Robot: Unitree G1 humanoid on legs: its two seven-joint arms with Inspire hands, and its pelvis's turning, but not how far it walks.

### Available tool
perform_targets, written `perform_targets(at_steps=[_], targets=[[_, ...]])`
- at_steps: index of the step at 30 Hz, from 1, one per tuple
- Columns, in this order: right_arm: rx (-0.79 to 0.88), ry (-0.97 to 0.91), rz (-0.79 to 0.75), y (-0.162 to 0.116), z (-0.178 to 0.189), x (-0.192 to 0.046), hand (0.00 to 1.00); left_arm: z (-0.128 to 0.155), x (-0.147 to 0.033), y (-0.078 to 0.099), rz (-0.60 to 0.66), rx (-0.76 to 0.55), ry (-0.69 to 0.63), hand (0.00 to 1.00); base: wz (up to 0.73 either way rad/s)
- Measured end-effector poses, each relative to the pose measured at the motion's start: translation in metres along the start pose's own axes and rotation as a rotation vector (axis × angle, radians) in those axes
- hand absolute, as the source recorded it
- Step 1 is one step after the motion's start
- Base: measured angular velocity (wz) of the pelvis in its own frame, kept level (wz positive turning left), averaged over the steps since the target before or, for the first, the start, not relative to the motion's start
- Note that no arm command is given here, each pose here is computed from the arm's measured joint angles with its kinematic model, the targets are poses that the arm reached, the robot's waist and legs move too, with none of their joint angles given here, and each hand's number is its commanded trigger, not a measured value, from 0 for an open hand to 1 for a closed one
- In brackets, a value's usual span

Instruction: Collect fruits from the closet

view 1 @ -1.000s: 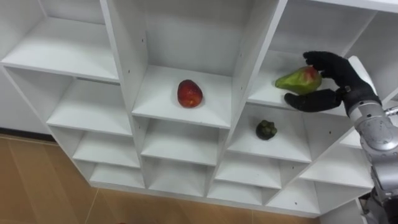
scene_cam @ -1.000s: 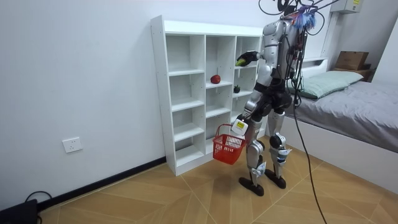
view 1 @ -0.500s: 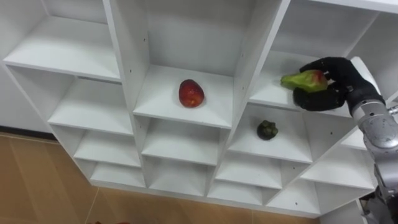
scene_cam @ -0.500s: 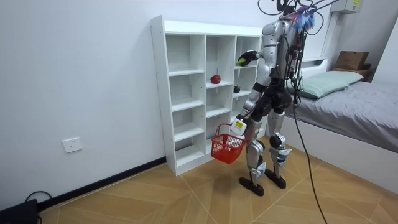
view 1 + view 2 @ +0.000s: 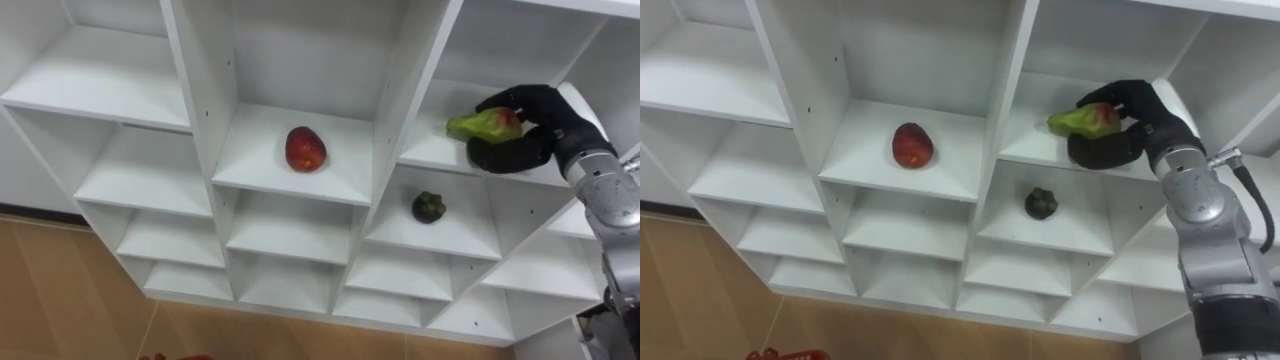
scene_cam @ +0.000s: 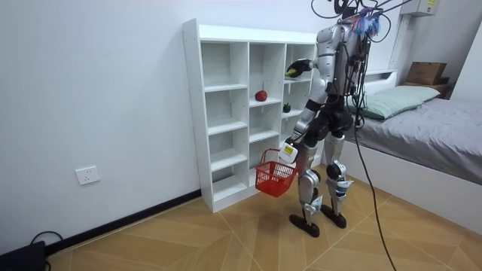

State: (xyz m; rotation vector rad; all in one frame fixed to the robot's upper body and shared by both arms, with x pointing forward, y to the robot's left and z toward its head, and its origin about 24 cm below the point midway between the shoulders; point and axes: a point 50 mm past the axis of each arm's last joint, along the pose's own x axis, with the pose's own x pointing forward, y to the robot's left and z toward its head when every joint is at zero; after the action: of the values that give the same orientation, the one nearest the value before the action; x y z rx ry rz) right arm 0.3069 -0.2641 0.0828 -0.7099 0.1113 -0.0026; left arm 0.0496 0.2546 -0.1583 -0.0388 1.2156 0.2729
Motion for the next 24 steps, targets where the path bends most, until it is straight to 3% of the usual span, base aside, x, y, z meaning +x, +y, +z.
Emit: perform_targets(at_steps=[13, 24], targets=[[-0.016, -0.063, -0.029, -0.005, 0.015, 0.000, 1.00, 0.017, 0.003, -0.006, -0.022, -0.008, -0.047, 1.00, -0.01], [-0.094, -0.031, -0.021, 0.007, 0.000, -0.020, 1.00, 0.041, 0.006, -0.029, -0.107, 0.004, -0.128, 1.00, -0.03]])
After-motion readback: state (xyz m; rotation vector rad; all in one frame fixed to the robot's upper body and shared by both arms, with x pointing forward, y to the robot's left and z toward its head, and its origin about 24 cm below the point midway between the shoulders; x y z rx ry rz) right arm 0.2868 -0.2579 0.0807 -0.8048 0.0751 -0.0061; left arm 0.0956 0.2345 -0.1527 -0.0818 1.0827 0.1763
